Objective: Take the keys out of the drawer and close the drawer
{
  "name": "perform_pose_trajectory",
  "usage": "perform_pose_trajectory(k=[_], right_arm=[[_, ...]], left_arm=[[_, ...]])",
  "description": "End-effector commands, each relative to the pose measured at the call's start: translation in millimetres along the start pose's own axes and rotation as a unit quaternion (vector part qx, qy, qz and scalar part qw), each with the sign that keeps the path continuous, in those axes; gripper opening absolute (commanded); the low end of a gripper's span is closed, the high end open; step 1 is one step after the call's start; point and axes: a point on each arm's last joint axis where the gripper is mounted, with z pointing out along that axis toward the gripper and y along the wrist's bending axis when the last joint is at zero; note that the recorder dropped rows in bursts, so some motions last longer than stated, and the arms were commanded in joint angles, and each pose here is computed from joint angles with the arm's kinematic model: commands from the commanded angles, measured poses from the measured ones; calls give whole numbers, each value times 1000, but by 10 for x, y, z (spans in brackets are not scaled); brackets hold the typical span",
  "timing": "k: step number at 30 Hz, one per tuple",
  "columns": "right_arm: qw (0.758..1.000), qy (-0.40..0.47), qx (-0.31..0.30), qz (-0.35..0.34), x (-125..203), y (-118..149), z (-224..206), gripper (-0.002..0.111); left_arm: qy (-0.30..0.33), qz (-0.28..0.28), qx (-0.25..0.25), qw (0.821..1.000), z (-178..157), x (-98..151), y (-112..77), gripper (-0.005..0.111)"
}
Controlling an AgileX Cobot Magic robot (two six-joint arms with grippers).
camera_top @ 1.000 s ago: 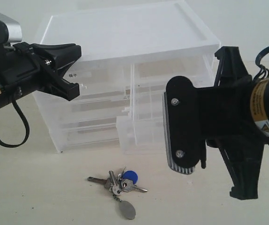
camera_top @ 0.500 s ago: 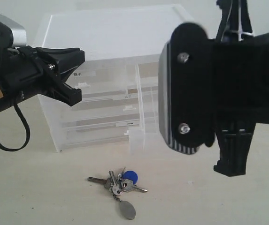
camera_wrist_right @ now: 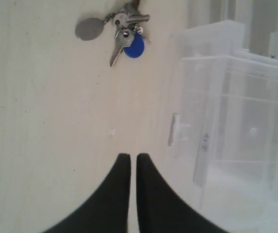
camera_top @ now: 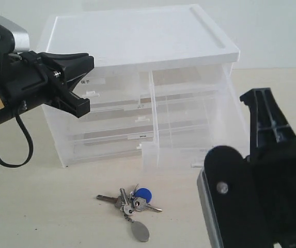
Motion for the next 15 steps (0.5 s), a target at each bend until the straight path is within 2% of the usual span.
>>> perform_pose_trajectory(k=[1, 8, 12, 15], right_arm=[[999, 16, 1, -29, 17, 81, 184, 1], [992, 88, 79, -34, -9, -41, 497, 1], [988, 138, 65, -33, 78, -84, 717, 1], [984, 149, 83, -47, 111, -141, 730, 1]], left_arm=[[58, -5, 4, 998, -7, 174, -24, 5], [59, -7, 4, 998, -7, 175, -24, 5], [59, -12, 4, 998, -7, 175, -24, 5], [59, -12, 4, 998, -7, 175, -24, 5]])
